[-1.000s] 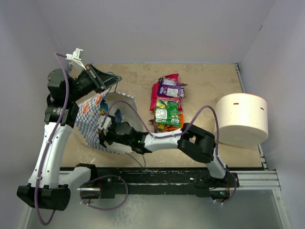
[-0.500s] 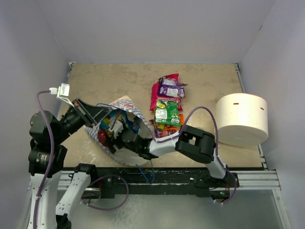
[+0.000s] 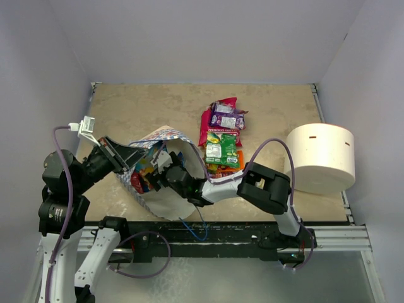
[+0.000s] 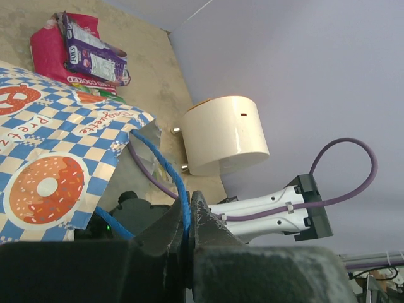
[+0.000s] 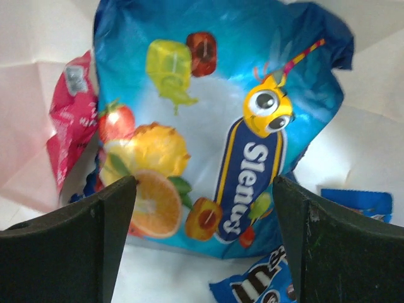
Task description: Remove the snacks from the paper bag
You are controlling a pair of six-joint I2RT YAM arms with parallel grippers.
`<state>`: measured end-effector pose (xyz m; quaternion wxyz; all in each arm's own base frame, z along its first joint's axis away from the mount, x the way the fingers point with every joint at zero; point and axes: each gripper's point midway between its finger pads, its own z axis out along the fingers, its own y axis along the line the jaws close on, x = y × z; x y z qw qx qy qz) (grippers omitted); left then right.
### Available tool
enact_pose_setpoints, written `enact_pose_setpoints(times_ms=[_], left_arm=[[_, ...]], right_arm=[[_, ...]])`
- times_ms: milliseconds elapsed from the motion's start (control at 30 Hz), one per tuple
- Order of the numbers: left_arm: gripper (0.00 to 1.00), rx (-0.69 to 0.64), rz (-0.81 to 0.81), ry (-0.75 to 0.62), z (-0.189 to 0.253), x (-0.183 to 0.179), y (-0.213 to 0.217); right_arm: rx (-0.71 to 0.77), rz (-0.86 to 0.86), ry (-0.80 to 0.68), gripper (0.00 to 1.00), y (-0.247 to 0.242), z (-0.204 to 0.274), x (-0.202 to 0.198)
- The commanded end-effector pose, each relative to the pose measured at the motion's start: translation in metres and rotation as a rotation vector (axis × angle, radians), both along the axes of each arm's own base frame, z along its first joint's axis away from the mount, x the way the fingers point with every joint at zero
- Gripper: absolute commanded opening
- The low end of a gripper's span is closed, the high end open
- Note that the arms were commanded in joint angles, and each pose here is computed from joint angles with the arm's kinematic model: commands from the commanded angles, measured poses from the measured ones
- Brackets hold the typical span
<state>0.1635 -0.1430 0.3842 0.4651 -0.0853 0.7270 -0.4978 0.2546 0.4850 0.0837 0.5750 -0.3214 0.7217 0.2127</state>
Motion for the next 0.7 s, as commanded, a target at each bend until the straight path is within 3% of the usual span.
enact_pose_setpoints(times_ms=[0,233,400,600,667], left_arm=[[0.00,-0.029,-0.019,-0.044,0.015,-0.008,-0.003],[0.00,-0.034,-0.023,-0.054,0.021,-0.009,-0.003],[0.00,-0.033,-0.010,-0.054,0.021,-0.010,-0.001],[0.00,-0.026,0.017,-0.042,0.017,-0.011,0.002],[0.00,-0.025,0.024,-0.038,0.016,-0.011,0.003]], right_arm=[[0.089,-0.119,-0.042,0.91,0.002,0.039,0.037],[0.100,-0.222,-0.033,0.97,-0.008,0.037,0.076],[0.072,-0.217,0.013,0.98,0.003,0.012,0.082],[0.089,-0.180,0.077,0.87,0.013,-0.009,0.075],[0.087,-0.167,0.074,0.77,0.016,-0.009,0.076]])
